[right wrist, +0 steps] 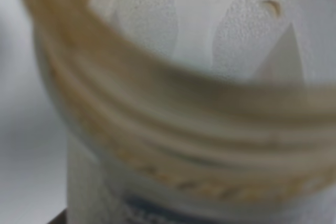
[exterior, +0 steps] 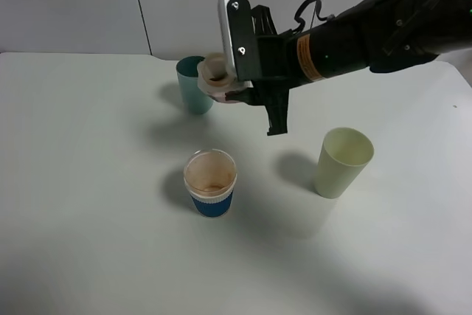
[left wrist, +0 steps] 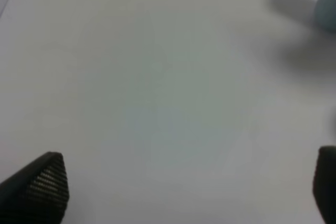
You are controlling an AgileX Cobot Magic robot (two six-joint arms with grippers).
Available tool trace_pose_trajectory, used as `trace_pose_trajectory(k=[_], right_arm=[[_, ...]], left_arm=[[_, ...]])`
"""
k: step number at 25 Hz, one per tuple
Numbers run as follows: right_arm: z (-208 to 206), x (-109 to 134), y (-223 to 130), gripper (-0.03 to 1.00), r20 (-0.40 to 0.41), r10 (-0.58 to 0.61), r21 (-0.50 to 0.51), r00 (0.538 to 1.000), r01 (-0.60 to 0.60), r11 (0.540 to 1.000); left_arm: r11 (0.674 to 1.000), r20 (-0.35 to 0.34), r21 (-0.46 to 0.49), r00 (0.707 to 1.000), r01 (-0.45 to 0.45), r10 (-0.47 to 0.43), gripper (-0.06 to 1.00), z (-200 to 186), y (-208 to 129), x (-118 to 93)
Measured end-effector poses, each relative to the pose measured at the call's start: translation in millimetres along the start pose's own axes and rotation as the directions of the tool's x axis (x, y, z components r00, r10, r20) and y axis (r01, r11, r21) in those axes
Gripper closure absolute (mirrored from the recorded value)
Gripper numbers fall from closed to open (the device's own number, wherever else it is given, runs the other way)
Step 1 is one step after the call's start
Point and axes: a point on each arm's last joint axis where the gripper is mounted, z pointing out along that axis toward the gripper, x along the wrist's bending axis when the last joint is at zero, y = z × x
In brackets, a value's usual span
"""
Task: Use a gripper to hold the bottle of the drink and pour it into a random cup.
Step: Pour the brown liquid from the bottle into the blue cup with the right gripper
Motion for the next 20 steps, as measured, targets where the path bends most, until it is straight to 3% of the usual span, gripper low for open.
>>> trace_pose_trajectory(k=[20], right_arm=[[-1.1, 0.3, 8.8, 0.60, 0.042, -0.219, 0.137, 0.975, 0.211, 0.968]], left_arm=[[1.000, 0.000, 0.000, 1.000, 0.000, 0.000, 0.02, 0.0, 0.0, 0.0]])
